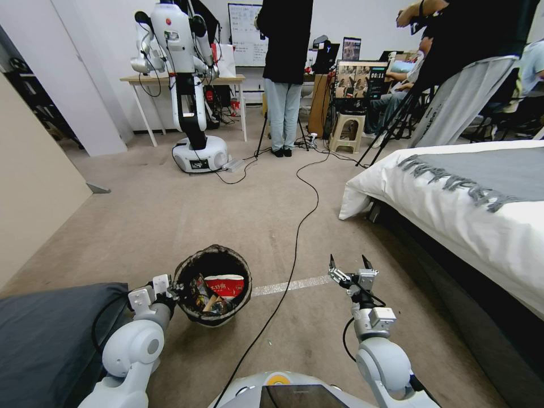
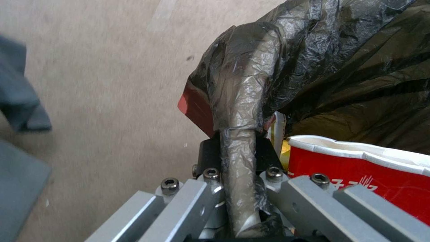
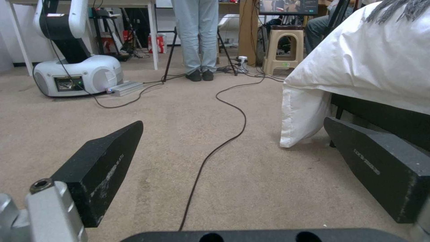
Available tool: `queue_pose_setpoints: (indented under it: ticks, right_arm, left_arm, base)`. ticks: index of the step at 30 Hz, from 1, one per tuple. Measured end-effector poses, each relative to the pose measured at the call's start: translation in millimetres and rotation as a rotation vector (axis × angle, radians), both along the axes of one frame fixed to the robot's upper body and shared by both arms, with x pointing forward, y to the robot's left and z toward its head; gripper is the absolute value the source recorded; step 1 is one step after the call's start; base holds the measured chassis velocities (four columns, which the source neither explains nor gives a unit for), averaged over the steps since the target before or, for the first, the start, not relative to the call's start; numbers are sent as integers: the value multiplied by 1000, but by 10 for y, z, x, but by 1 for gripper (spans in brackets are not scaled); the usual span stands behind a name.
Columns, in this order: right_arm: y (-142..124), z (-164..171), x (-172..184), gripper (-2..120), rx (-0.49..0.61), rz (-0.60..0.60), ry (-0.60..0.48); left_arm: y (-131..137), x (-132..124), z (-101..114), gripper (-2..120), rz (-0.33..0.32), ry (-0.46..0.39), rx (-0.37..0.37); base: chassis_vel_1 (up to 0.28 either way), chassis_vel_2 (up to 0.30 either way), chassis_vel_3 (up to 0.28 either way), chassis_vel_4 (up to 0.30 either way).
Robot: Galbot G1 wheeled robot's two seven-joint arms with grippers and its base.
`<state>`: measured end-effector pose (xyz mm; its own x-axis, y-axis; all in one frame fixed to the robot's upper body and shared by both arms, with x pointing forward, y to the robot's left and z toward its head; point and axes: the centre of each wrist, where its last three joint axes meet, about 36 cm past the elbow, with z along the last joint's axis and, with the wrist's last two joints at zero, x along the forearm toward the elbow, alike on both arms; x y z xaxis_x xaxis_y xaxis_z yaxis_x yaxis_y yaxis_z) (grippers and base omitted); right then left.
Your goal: Pick up the trash bin, then pick up the garbage from the floor and place it into the trash bin.
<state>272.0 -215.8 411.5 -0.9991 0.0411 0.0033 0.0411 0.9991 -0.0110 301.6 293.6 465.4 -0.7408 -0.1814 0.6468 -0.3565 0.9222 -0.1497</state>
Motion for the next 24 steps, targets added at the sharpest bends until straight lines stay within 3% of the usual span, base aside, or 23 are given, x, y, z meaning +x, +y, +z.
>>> queue_pose_setpoints:
  ticks: [10, 24]
  right_arm:
    - [23, -25, -2, 100, 1, -1, 6]
    - [35, -38, -2, 100, 3, -6, 7]
  left_arm:
    - [-82, 12, -67, 1, 58, 88, -29]
    - [-118, 79, -302, 1, 43, 144, -20]
  base:
    - [0, 0, 0, 0]
    - [0, 0, 0, 0]
